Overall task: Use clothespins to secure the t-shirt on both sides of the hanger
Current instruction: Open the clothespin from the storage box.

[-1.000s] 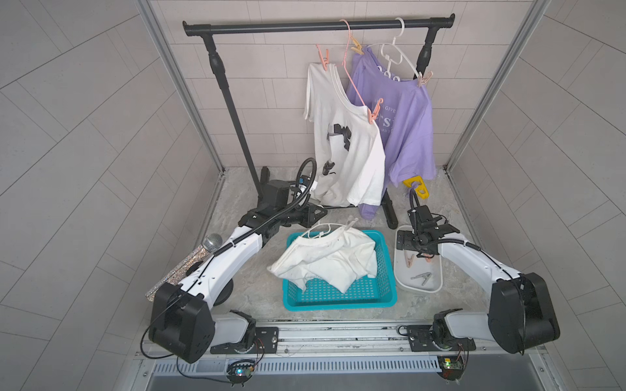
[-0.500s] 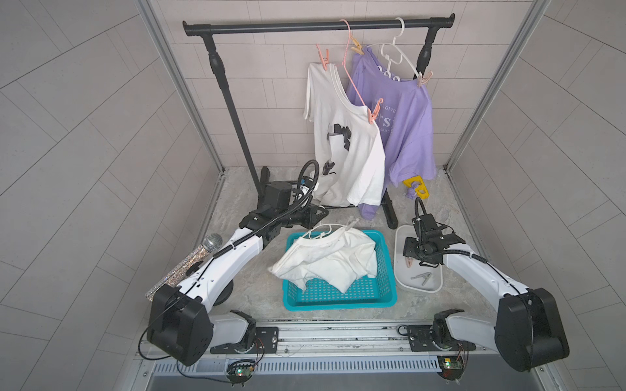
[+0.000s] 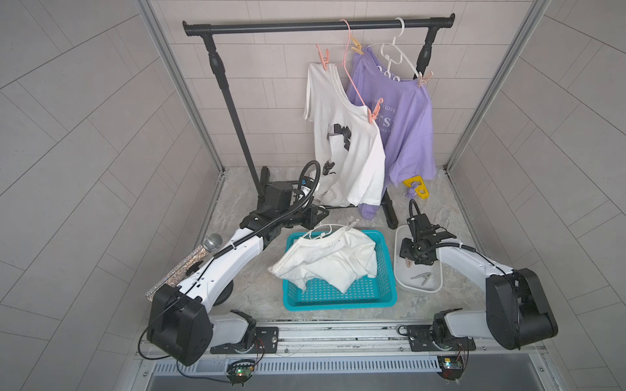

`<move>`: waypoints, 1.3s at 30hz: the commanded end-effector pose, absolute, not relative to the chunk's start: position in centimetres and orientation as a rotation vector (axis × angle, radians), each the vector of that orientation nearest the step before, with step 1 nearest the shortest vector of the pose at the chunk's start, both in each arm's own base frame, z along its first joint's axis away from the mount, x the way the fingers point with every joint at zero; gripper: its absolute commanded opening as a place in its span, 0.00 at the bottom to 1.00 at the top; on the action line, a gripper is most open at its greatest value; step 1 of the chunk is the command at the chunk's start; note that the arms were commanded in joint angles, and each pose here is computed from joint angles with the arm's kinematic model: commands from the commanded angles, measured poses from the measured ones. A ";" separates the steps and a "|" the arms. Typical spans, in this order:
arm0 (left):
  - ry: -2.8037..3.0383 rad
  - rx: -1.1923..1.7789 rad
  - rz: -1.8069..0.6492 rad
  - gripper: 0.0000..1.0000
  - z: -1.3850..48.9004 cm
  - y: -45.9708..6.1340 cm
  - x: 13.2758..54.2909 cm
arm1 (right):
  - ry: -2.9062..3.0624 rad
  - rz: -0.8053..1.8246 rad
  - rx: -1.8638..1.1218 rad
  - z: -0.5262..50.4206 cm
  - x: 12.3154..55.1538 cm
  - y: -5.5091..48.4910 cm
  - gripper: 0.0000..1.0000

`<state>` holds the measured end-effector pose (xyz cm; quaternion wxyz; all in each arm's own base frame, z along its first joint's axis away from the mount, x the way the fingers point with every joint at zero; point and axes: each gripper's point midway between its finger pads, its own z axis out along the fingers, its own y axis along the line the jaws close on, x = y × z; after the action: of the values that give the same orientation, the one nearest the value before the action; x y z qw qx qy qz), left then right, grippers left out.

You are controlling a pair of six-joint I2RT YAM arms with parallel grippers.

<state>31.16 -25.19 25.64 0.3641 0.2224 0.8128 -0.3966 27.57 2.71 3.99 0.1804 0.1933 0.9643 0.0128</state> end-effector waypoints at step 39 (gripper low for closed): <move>2.049 0.646 -1.019 0.00 26.2 -26.0 30.0 | 2.739 -0.043 0.729 1.4 26.8 1.7 0.35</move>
<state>30.50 -25.91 25.57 0.3624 0.2407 0.8085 -0.3963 27.56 2.07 2.13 0.1606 0.2444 0.9563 -0.0061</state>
